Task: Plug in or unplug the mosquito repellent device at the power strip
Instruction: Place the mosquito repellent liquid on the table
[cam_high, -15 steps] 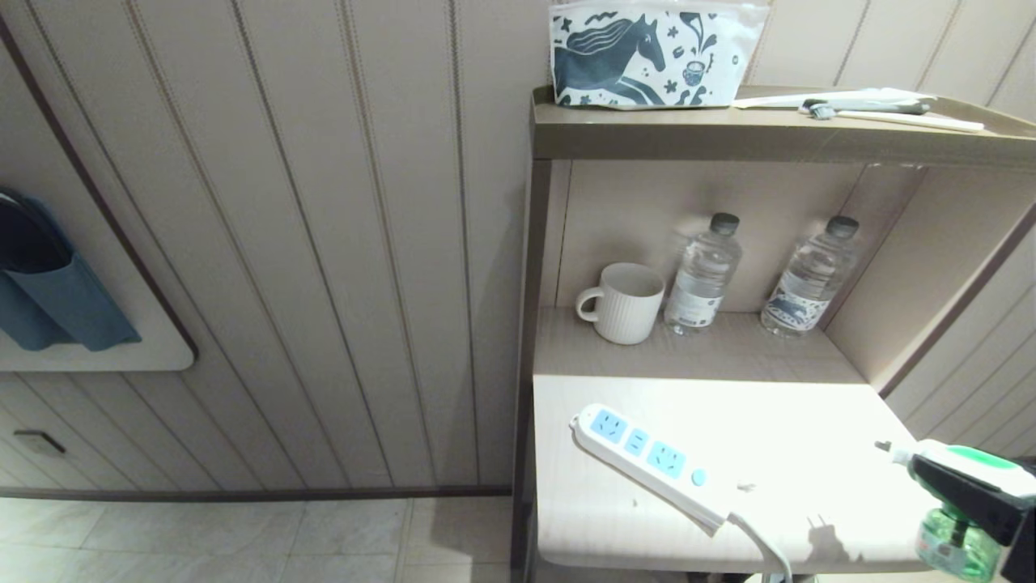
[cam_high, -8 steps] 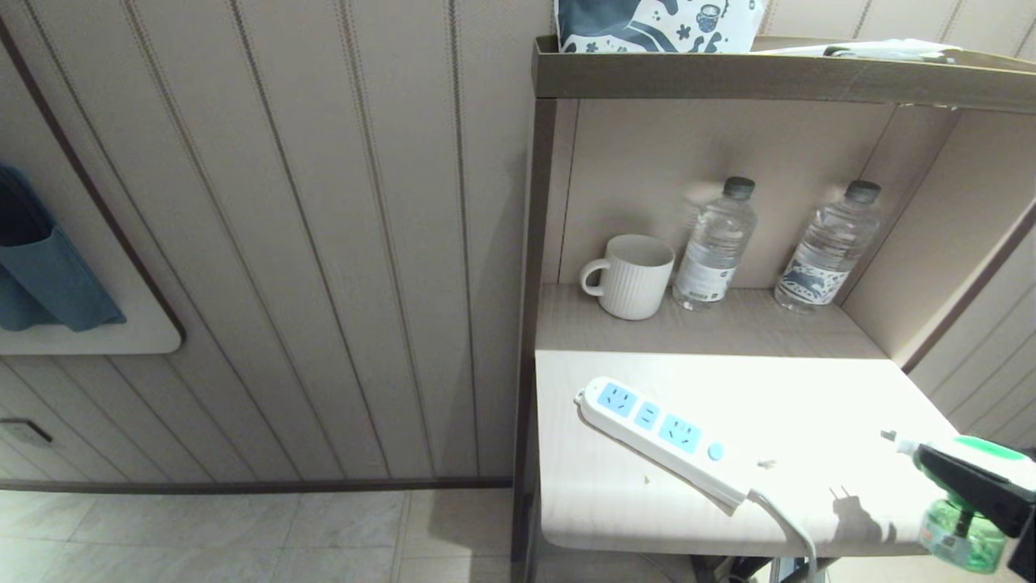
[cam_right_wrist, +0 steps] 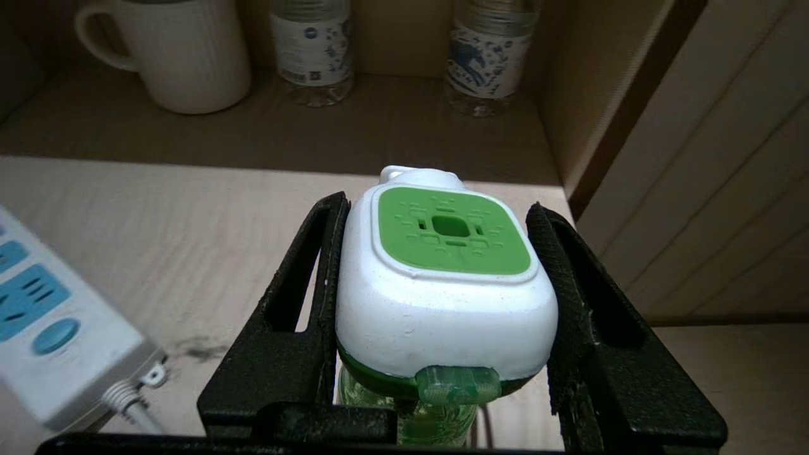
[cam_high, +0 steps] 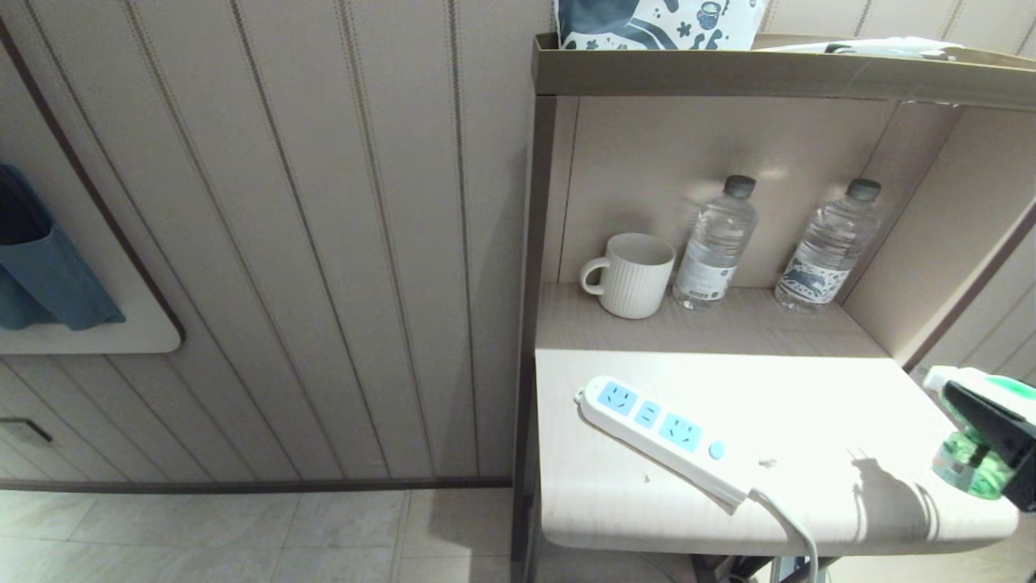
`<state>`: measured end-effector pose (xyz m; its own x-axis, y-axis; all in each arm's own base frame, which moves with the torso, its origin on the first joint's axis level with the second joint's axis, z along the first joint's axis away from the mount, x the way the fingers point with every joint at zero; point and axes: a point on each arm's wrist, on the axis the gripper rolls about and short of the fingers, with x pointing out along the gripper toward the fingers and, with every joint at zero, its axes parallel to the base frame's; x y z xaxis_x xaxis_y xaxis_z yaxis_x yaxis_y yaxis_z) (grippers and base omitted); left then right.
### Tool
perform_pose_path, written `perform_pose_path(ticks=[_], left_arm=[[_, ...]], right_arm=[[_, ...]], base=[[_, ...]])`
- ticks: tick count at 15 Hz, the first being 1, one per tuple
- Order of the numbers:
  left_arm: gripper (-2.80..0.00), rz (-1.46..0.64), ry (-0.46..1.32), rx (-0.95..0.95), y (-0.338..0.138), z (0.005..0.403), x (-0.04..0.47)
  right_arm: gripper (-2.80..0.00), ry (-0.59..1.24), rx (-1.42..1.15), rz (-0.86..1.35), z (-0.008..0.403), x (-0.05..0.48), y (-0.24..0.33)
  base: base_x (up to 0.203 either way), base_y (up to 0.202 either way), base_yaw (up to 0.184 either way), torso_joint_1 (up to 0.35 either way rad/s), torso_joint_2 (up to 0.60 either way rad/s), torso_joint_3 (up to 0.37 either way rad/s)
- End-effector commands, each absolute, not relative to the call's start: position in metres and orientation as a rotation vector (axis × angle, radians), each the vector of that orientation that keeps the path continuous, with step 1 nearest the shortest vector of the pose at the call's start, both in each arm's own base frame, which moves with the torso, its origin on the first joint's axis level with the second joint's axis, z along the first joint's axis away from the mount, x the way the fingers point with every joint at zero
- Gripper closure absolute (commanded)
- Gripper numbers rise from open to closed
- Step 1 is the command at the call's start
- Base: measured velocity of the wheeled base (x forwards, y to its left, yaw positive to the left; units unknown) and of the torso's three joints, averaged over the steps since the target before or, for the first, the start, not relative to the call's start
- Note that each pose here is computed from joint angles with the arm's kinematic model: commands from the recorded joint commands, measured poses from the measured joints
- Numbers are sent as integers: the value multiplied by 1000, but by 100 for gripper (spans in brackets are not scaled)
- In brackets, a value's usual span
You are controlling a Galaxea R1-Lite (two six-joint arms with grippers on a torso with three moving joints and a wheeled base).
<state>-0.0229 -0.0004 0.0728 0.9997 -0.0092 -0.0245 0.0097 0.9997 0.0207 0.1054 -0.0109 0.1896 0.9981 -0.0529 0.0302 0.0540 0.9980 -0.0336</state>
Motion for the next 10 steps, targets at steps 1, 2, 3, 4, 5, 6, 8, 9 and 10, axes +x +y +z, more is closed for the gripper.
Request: perform_pose_path(ticks=[1,2,3,4,5,6,8,9,10], left_arm=[[0,-9,26,21,0,73,-23],[0,-9,26,21,0,73,-23],[0,-9,26,21,0,73,-23],[0,-9,26,21,0,73,-23],[0,-9,26,21,0,73,-23],[0,-9,26,21,0,73,-23],[0,-9,26,21,0,73,-23],[0,-9,26,21,0,73,-23],[0,-9,26,21,0,73,-23]], right_arm=[[0,-54,-50,-141,175,131,-25],[0,-55,-54,-167,170,136,-29],[0,-64,-57,-190,166,139,-32],[0,-66,-59,-201,164,144,-34],[0,-67,-60,-208,162,148,-35],[0,-66,-60,-215,161,154,-37],[0,-87,-68,-246,158,167,-41],[0,-102,-83,-272,157,173,-42],[0,-97,-97,-302,151,180,-44]], base=[[0,0,0,0,0,0],[0,0,0,0,0,0],[0,0,0,0,0,0],[0,0,0,0,0,0],[0,0,0,0,0,0],[0,0,0,0,0,0],[0,0,0,0,0,0],[0,0,0,0,0,0],[0,0,0,0,0,0]])
